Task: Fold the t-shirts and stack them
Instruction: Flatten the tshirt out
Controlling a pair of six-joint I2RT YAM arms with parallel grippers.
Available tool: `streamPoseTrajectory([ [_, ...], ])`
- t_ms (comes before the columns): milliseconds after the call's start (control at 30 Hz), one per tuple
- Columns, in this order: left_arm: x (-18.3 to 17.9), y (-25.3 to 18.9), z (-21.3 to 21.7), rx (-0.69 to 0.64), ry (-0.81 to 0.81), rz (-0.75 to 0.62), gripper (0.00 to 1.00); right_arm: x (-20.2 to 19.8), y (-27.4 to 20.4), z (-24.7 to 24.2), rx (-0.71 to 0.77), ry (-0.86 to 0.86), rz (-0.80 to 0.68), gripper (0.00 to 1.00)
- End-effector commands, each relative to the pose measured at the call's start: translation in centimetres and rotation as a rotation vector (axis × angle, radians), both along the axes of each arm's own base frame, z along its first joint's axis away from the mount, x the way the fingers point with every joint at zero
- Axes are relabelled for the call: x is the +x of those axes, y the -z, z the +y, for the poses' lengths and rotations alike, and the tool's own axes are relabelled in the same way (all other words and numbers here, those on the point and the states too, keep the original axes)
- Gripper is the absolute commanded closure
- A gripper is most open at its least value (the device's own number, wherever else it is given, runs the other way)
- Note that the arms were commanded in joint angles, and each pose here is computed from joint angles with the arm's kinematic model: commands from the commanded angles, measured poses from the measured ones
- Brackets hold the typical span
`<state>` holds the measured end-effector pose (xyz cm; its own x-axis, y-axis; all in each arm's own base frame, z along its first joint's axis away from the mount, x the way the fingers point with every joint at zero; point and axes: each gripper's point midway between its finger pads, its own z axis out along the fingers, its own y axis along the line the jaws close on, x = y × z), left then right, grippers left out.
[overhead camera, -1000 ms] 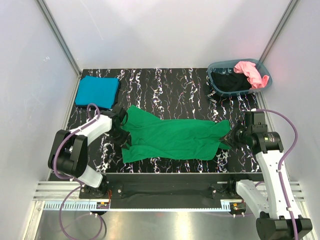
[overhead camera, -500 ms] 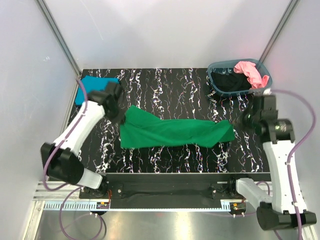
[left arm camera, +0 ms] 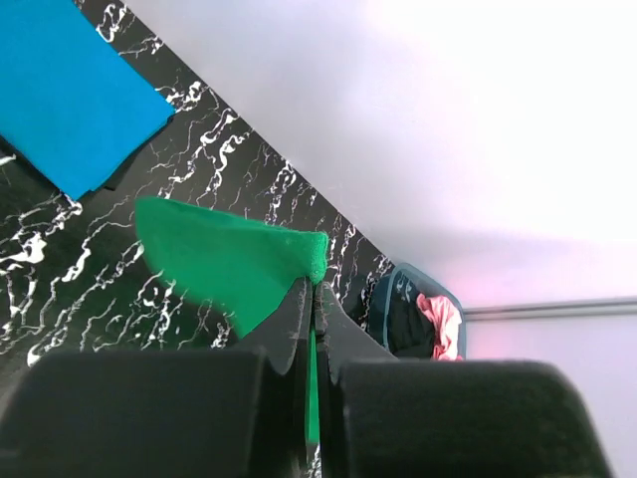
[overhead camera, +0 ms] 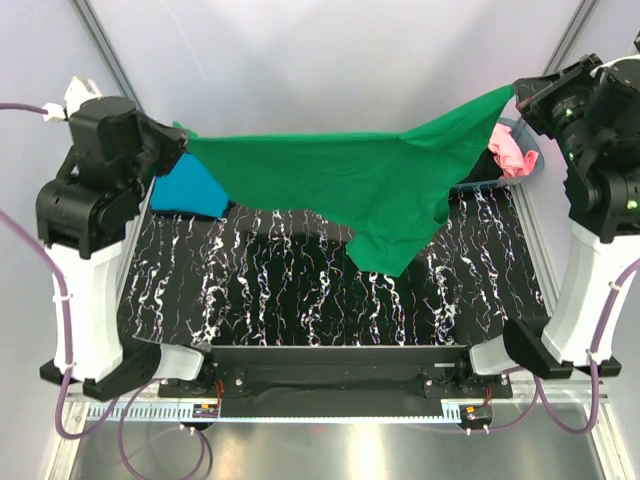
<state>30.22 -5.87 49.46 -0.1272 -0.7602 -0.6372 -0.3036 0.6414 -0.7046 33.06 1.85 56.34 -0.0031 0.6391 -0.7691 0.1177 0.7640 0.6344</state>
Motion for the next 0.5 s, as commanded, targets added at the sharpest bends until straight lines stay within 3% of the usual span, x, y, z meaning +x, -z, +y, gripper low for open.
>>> streamPoseTrajectory([
  [0, -1.7, -0.9, 0.5, 0.034, 0.028, -0.047, 1.0, -2.9, -3.3, 1.8, 0.004, -0.11, -0.125, 1.0],
  [167, -6.3, -0.7, 0.4, -0.029, 0.091, -0.071, 1.0, -9.7, -2.7, 2.9, -0.033, -0.196, -0.172, 1.0],
  [200, -8.0, -0.9, 0.7, -0.041, 0.102, -0.086, 1.0, -12.9, -3.0, 2.9, -0.04, -0.207, -0.207, 1.0],
  [267, -10.1, -1.3, 0.4, -0.067, 0.153, -0.106, 1.0, -15.9, -1.2, 2.1, -0.031, -0.17, -0.156, 1.0],
  [333, -12.9, -2.2, -0.5, -0.128, 0.238, -0.182, 1.0, -21.0, -1.7, 0.8, -0.009, -0.104, -0.217, 1.0],
  [400, -14.9, -4.1, -2.7, -0.262, 0.368, -0.297, 1.0, -26.1, -2.3, 0.3, 0.02, -0.086, -0.308, 1.0],
  [467, -17.4, -3.2, -3.9, -0.397, 0.445, -0.3, 1.0, -29.8, -3.4, -0.1, 0.089, -0.073, -0.403, 1.0],
])
